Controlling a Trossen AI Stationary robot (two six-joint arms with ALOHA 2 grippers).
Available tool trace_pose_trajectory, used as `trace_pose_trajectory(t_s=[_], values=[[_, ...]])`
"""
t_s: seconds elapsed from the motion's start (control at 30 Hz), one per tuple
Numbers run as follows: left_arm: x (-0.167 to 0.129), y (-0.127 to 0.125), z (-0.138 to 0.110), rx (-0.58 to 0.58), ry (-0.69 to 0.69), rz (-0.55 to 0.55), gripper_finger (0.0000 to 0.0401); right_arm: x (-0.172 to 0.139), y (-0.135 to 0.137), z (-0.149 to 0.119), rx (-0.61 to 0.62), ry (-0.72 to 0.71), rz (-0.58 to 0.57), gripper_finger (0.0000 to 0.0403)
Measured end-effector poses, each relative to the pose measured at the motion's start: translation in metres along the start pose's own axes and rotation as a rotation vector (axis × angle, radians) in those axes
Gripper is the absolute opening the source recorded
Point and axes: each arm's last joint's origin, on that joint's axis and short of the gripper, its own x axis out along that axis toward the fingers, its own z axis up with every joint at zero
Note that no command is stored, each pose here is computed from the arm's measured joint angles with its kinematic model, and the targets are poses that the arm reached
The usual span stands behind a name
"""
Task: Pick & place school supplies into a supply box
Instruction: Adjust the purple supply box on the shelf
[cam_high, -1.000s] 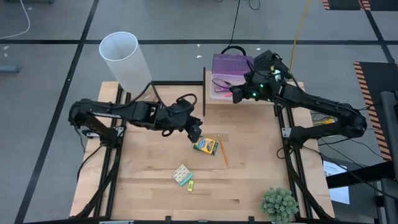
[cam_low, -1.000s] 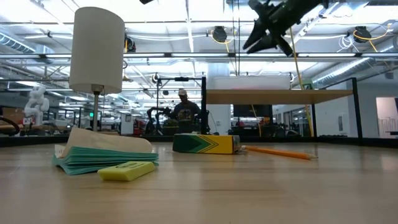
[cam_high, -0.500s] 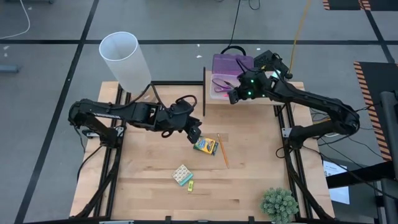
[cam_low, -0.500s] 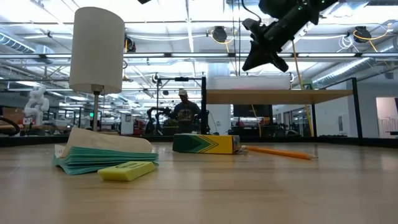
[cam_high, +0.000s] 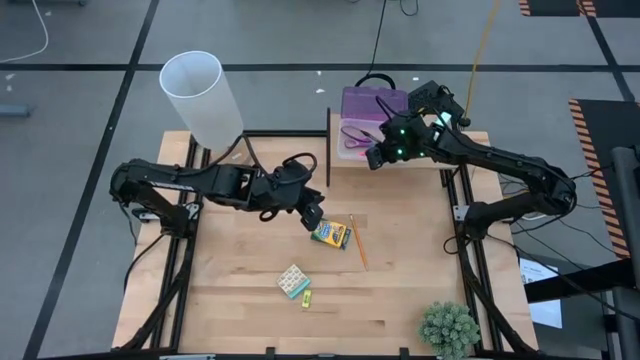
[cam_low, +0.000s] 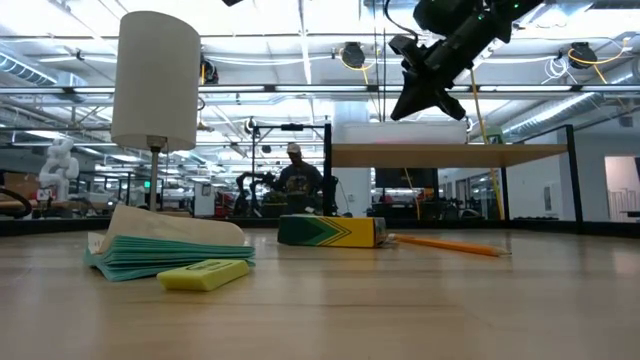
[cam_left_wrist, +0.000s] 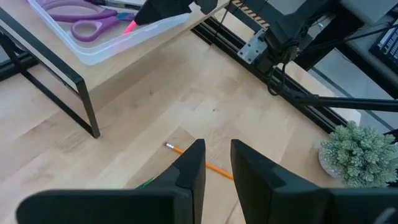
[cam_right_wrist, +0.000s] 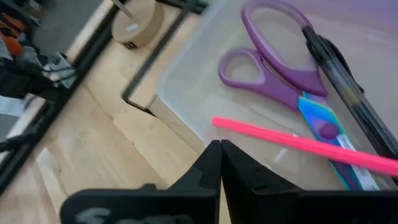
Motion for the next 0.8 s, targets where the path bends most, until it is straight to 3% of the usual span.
trace_pose_trajectory(t_s=[0.8], values=[[0.0,-0.0001,0.0001,-0.001,-0.001,-0.001,0.0076,0.0037,0.0006,-0.004,0.009,0.066,0.032,0.0]])
